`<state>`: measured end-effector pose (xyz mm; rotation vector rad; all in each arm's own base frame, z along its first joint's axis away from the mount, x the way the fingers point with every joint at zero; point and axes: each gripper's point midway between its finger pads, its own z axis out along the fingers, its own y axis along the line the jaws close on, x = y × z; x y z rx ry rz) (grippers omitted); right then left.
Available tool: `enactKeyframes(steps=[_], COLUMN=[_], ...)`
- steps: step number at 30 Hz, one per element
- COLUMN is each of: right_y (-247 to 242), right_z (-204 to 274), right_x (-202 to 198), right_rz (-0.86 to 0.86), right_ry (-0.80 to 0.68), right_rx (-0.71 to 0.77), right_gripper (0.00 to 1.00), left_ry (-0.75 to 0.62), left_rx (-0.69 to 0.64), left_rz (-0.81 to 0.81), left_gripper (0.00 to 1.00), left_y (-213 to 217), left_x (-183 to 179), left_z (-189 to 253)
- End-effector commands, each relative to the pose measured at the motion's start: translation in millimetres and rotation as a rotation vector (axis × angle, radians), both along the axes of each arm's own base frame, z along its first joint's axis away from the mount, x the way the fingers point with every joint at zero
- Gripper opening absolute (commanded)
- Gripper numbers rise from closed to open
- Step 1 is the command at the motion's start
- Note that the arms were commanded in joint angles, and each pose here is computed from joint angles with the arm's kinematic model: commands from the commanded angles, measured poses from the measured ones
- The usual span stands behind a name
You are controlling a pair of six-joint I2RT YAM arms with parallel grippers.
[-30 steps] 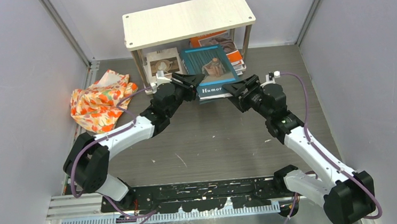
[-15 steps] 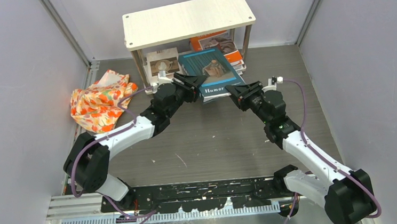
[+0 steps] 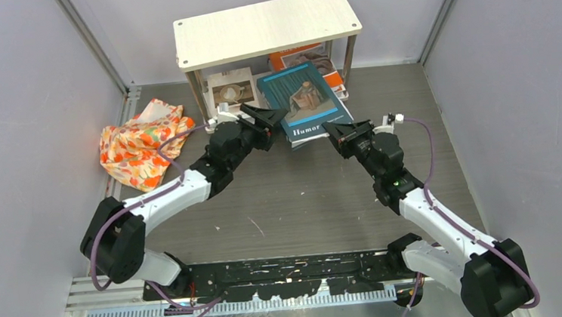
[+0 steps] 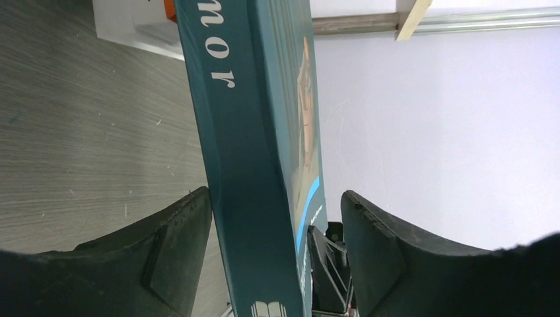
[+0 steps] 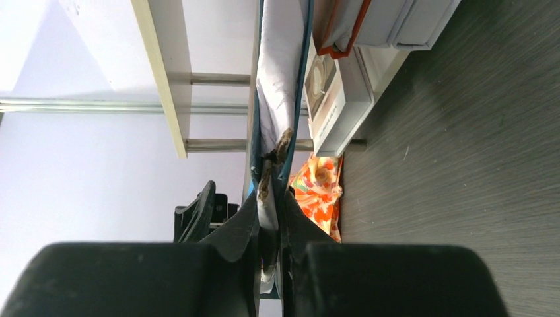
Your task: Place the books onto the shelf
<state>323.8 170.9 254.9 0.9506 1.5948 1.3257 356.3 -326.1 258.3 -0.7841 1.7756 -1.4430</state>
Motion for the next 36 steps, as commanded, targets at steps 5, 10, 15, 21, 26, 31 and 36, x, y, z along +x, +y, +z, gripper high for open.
enactKeyframes(steps=[5,10,15,21,26,31,36], right_y=[-8.9,-7.2,-7.6,-16.2,-19.4,-16.3,-15.5], right_z=[55.2,61.3,73.6,81.2,70.6,60.4,51.9], right_x=[11.8,27.3,51.9,85.5,114.3,140.3,166.9], right_rz=[-0.073,-0.095,-0.12,-0.147,-0.143,-0.103,-0.077], right_ry=[-0.184,-0.209,-0.24,-0.263,-0.244,-0.231,-0.219], right_rx=[0.069,0.065,0.063,0.08,0.085,0.095,0.1], right_gripper=[0.02,0.02,0.02,0.02,0.02,0.02,0.03], left_ry=[-0.076,-0.06,-0.061,-0.068,-0.067,-0.063,-0.057], left_rx=[0.013,0.042,0.072,0.109,0.134,0.145,0.149], left_rz=[0.047,0.073,0.083,0.093,0.109,0.127,0.144], left_gripper=[0.75,0.76,0.76,0.77,0.77,0.77,0.77], left_y=[40.7,63.1,81.4,100.0,113.0,119.8,122.6], left_x=[-5.1,-9.0,-18.0,-32.3,-37.0,-33.9,-26.1], left_z=[30.6,23.6,23.1,24.7,22.7,19.5,14.5])
